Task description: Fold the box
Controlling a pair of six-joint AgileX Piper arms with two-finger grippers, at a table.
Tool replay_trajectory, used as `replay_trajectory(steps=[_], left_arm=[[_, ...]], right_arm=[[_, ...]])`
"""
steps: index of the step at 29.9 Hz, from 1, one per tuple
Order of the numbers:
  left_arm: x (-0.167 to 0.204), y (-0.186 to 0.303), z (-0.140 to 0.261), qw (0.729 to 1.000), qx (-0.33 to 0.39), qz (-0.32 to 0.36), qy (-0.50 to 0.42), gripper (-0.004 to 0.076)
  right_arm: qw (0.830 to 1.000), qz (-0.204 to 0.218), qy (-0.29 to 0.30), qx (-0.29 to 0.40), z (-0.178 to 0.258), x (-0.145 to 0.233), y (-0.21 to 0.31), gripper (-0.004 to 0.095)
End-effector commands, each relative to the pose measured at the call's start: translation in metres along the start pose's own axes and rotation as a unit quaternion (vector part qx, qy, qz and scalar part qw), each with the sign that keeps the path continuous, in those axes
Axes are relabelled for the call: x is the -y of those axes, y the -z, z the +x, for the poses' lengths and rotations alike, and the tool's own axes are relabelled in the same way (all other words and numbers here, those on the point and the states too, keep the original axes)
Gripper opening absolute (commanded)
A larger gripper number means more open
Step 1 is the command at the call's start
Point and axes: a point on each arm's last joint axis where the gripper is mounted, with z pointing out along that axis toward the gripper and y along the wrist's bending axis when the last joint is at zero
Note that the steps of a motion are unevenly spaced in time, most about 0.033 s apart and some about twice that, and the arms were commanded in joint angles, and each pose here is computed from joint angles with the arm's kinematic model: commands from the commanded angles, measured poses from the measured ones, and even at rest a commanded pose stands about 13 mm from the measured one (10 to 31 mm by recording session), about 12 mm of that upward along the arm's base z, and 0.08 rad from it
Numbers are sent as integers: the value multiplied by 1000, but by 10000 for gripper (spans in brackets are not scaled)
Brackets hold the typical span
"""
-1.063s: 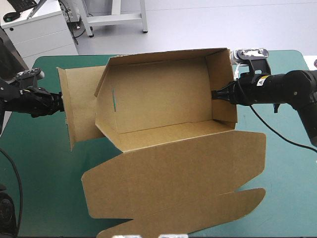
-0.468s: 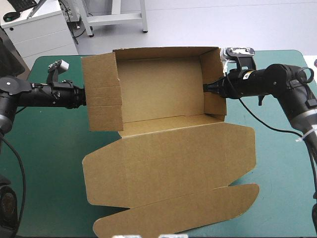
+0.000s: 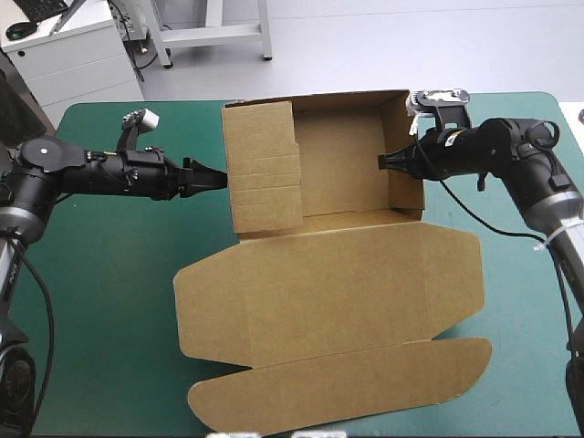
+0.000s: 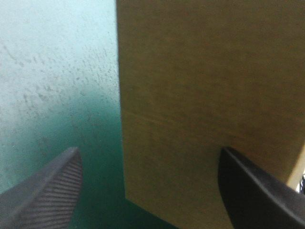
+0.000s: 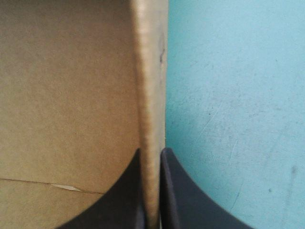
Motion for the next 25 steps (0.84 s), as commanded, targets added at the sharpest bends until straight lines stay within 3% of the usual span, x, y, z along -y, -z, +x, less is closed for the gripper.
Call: replay_trajectory(steps=[1,19,25], left_arm=[[37,14,-6,997,26,75,-22,556],[67,-3,-6,988,23,145,-42,556],[75,0,-12,980,56,191,-30,556]], right_arm=[[997,-8,-7,73,-16,-6,25,-14],[997,-11,-18,69,-15,-8,26,-14],[997,-11,-18,68,-15,-8,25,-14]])
